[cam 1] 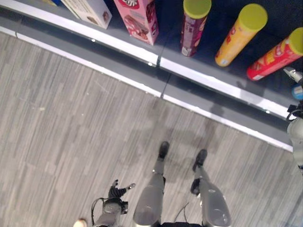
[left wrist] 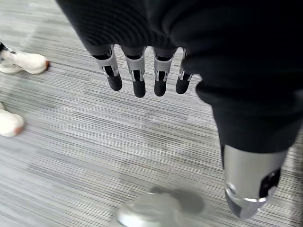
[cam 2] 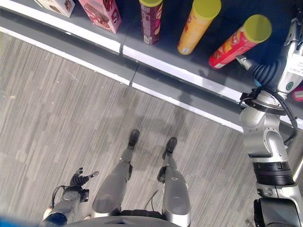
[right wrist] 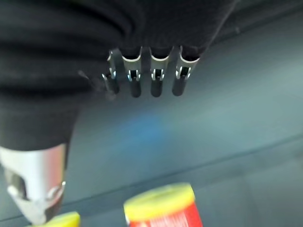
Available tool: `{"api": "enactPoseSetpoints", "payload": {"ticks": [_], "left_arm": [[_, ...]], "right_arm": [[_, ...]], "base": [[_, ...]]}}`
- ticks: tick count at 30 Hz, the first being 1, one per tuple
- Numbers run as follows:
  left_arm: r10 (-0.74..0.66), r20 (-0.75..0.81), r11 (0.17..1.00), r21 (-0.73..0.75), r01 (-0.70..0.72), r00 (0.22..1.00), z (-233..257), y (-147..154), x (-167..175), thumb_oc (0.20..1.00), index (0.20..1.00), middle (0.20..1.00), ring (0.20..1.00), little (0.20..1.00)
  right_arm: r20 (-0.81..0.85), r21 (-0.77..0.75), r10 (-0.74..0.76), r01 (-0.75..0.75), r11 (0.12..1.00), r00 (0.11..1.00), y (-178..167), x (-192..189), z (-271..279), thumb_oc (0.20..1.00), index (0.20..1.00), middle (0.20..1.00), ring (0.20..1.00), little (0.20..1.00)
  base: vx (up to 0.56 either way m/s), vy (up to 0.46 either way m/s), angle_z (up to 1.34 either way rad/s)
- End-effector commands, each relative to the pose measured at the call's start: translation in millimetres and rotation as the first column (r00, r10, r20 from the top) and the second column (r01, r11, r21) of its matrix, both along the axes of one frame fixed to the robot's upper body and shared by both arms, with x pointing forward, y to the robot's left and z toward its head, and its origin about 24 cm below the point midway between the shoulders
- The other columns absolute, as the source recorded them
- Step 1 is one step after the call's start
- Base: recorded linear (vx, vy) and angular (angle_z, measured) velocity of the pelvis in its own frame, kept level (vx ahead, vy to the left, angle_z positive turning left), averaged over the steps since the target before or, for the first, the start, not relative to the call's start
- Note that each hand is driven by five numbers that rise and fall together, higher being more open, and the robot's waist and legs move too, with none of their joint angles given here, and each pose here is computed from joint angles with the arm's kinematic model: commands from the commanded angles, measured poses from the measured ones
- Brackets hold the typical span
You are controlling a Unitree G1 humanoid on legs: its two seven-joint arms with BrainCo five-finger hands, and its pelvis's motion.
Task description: Put the goods on the table back onto the shelves and tidy them up.
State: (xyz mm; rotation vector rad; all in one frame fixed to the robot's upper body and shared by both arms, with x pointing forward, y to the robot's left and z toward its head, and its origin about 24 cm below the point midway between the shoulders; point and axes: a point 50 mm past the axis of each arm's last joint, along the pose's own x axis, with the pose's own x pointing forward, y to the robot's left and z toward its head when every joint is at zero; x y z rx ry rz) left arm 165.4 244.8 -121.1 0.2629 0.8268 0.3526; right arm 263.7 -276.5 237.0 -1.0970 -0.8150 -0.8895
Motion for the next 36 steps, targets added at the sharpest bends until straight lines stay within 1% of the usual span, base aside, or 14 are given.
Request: {"api": "enactPoseSetpoints", "payload": {"ticks": [1,9,10,11,13,16,17,21,22,25,27,32,34,36], "left_arm": [[0.045,-0.144,0.997,0.074,-0.034,0.989,-10,28,-33,1.000,1.000,1.000,1.000,1.000],[0.024,-0.191,0.998,0.069,-0.011,0.981,-8,45,-48,1.000,1.000,1.000,1.000,1.000],[0.014,-0.196,0.998,0.056,-0.003,0.980,-8,47,-50,1.000,1.000,1.000,1.000,1.000],[0.014,-0.196,0.998,0.056,-0.003,0.980,-8,47,-50,1.000,1.000,1.000,1.000,1.000],[-0.002,-0.207,0.999,0.036,0.010,0.978,-9,47,-52,1.000,1.000,1.000,1.000,1.000],[-0.037,-0.226,0.999,0.007,0.039,0.973,-11,46,-56,1.000,1.000,1.000,1.000,1.000],[-0.058,-0.232,0.998,-0.012,0.057,0.971,-12,45,-59,1.000,1.000,1.000,1.000,1.000],[-0.100,-0.244,0.995,-0.045,0.092,0.965,-14,42,-62,1.000,1.000,1.000,1.000,1.000],[-0.127,-0.256,0.991,-0.068,0.113,0.958,-16,39,-64,1.000,1.000,1.000,1.000,1.000],[-0.141,-0.271,0.989,-0.085,0.122,0.952,-18,37,-67,1.000,1.000,1.000,1.000,1.000],[-0.162,-0.299,0.985,-0.104,0.137,0.940,-21,33,-70,1.000,1.000,1.000,1.000,1.000],[-0.163,-0.315,0.985,-0.107,0.136,0.935,-23,30,-70,1.000,1.000,1.000,1.000,1.000],[-0.170,-0.295,0.983,-0.117,0.141,0.940,-24,23,-67,1.000,1.000,1.000,1.000,1.000],[-0.173,-0.259,0.982,-0.123,0.145,0.950,-23,16,-61,1.000,1.000,1.000,1.000,1.000]], "right_arm": [[-0.052,0.052,0.176,-0.173,0.984,0.983,13,-4,-7,1.000,1.000,1.000,1.000,1.000],[-0.273,0.401,0.605,-0.483,0.779,0.748,13,-17,-48,1.000,1.000,1.000,1.000,1.000],[-0.273,0.511,0.703,-0.520,0.684,0.657,11,-20,-58,1.000,1.000,1.000,1.000,1.000],[-0.273,0.511,0.703,-0.520,0.684,0.657,11,-20,-58,1.000,1.000,1.000,1.000,1.000],[-0.269,0.652,0.801,-0.512,0.560,0.535,4,-23,-74,1.000,1.000,1.000,1.000,1.000],[-0.299,0.793,0.873,-0.408,0.452,0.386,-9,-33,-102,1.000,1.000,1.000,1.000,1.000],[-0.298,0.877,0.907,-0.289,0.384,0.298,-19,-42,-125,1.000,1.000,1.000,1.000,1.000],[-0.319,0.942,0.925,-0.038,0.333,0.206,-36,-63,-172,1.000,1.000,1.000,1.000,1.000],[-0.319,0.942,0.928,0.171,0.288,0.192,-45,-82,-215,1.000,1.000,1.000,1.000,1.000],[-0.316,0.908,0.925,0.349,0.230,0.213,-48,-101,-256,1.000,1.000,1.000,1.000,1.000],[-0.359,0.776,0.910,0.609,0.165,0.210,-38,-143,-319,1.000,1.000,1.000,1.000,1.000],[-0.384,0.655,0.883,0.754,0.053,0.271,-11,-173,-364,1.000,1.000,1.000,1.000,1.000],[-0.398,0.630,0.844,0.776,-0.033,0.359,-4,-180,-375,1.000,1.000,1.000,1.000,1.000],[-0.484,0.592,0.788,0.806,-0.026,0.381,0,-182,-383,1.000,1.000,1.000,1.000,1.000]], "base": [[0.04,0.023,-0.08],[0.08,0.056,-0.19],[0.08,0.065,-0.18],[0.08,0.058,-0.27],[0.07,0.035,-0.33],[0.06,0.019,-0.16],[0.05,0.006,-0.15],[0.05,-0.011,-0.20],[0.05,-0.027,-0.14],[0.04,-0.021,-0.13],[0.04,-0.035,-0.03],[0.02,-0.022,-0.01],[0.00,0.000,0.00],[0.00,0.000,0.00]]}}
